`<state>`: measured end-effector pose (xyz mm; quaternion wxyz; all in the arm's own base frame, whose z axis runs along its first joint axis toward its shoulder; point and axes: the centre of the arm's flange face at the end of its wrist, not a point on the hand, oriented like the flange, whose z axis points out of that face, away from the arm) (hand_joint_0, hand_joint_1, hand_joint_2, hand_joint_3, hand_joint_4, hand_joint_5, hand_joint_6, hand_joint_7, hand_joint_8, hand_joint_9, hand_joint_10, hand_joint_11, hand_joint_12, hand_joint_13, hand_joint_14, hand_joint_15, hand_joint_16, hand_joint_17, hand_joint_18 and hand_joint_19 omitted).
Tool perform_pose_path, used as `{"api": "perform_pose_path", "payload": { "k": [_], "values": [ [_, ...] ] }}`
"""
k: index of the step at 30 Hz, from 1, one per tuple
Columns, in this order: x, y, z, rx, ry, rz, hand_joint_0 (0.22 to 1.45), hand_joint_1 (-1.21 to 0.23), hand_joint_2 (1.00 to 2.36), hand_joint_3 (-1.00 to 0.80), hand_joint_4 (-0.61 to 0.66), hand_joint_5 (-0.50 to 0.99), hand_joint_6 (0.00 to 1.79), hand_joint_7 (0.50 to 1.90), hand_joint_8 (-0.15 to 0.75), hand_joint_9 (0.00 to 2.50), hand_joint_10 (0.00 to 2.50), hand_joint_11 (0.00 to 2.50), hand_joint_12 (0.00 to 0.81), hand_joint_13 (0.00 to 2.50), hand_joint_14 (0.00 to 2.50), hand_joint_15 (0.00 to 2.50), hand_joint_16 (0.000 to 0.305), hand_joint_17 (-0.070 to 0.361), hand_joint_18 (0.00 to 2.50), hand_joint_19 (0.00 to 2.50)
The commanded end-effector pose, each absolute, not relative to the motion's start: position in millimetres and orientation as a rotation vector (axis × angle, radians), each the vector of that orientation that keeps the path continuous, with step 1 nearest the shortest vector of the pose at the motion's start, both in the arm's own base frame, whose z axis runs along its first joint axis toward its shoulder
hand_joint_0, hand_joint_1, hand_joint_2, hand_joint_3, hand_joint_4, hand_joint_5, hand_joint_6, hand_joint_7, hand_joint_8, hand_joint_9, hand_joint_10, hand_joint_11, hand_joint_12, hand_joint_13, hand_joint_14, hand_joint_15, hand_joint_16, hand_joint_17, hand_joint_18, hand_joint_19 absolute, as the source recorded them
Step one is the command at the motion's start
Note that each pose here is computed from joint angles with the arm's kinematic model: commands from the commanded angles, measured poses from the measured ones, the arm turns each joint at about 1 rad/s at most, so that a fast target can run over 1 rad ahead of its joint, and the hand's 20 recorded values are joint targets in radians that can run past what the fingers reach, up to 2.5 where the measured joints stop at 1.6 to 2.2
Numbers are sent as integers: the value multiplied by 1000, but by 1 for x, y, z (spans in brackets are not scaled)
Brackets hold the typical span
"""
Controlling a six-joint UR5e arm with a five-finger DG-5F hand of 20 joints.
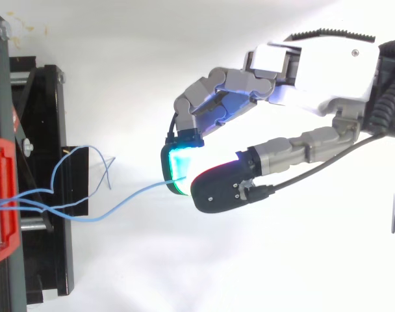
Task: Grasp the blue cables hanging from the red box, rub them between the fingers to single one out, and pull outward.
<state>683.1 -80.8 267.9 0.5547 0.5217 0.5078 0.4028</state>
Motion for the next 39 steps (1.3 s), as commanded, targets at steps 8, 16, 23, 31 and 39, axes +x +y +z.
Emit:
{"api": "perform_pose_path", "payload": {
  "k": [8,16,23,31,39],
  "values": [
    [683,-81,268,1233,1200,952,535,-742,1193,19,274,-141,840,997,366,1068,6,641,233,783,8,370,20,45,340,605],
    [683,-81,268,1233,1200,952,535,-738,1186,22,270,-139,837,1013,367,1082,4,650,237,805,10,383,19,43,331,612],
    [683,-81,267,1233,1201,951,526,-735,1210,20,267,-138,836,1010,370,1098,4,656,241,824,8,394,19,43,336,612],
    [683,-81,267,1233,1200,952,516,-729,1239,13,260,-136,835,1016,373,1126,4,662,242,846,10,397,19,42,344,612],
    [683,-81,267,1233,1201,951,513,-728,1251,10,258,-135,833,1017,376,1139,7,670,243,868,8,410,19,42,346,611]
  ]
}}
